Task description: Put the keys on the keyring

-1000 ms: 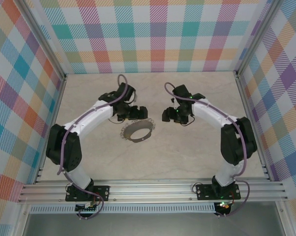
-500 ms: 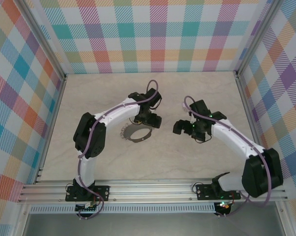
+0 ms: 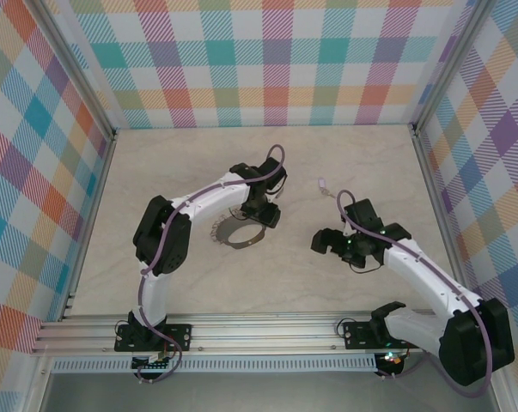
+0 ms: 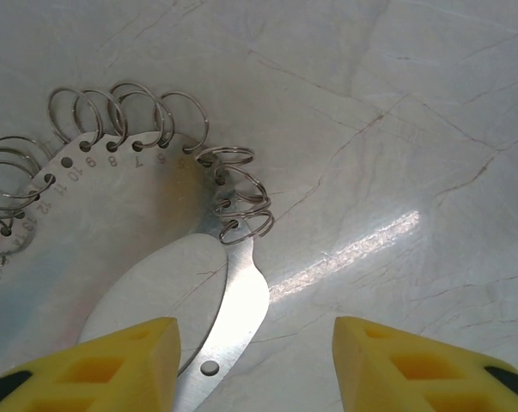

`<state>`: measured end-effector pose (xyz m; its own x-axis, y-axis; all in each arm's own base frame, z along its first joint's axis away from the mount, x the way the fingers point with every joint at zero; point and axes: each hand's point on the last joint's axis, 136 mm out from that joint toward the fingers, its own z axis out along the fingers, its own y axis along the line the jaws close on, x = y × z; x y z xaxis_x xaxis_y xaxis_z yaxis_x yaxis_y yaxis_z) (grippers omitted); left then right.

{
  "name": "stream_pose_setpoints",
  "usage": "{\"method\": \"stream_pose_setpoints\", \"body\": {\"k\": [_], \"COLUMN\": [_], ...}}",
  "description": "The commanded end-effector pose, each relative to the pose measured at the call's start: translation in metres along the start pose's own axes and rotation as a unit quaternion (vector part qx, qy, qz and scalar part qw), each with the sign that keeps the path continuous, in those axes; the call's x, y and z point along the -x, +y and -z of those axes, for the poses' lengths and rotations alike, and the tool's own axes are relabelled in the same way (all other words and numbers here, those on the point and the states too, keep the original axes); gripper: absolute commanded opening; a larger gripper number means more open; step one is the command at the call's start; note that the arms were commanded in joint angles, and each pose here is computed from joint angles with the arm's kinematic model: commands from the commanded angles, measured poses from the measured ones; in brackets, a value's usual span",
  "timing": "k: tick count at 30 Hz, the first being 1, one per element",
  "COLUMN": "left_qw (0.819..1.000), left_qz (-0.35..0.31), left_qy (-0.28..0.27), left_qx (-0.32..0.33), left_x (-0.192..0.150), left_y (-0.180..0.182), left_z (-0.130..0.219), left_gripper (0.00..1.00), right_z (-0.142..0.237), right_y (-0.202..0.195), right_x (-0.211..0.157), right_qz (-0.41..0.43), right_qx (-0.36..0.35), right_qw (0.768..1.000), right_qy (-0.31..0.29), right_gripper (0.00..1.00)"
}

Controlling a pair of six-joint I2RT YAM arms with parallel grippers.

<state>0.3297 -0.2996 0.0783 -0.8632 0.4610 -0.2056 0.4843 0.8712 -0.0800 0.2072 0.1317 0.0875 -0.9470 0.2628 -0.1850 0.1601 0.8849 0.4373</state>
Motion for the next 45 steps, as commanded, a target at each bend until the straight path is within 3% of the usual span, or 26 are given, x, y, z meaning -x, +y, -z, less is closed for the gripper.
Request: {"method": "stream_pose_setpoints", "body": {"k": [1,16,37,45], "left_qw": [0.999,0.999,0.998,0.999], "left_qz": [-0.033,-0.047,-0.058,-0.052], "left_qy": [0.013,0.003,0.008,0.015], "left_qx": [-0.005,-0.008,0.003,0.001], "left_x": [-0.008,0.002,0.006,0.006], "left_y": [-0.005,-0.007,-0.004,-0.005], "left_z": [-0.015,-0.035,-0.044,-0.049], "left_gripper": [0.49,0.37,0.35,0.29], "right_z": [-0.003,-0.014,-0.020,-0.022], "right_y": [0.002,0.005,0.013,0.013], "right_x": [0.000,0.020,0.030,0.031], "right_qz": [-0.038,-0.048,-0.034,-0.030], "right_qx": [0.020,0.012,0.009,0.007], "right_qw": [0.999,0.998,0.999,0.999], "right_qy": [-0.006,-0.025,-0.015,-0.010], "right_gripper": [0.94,0.93,0.93,0.93]}}
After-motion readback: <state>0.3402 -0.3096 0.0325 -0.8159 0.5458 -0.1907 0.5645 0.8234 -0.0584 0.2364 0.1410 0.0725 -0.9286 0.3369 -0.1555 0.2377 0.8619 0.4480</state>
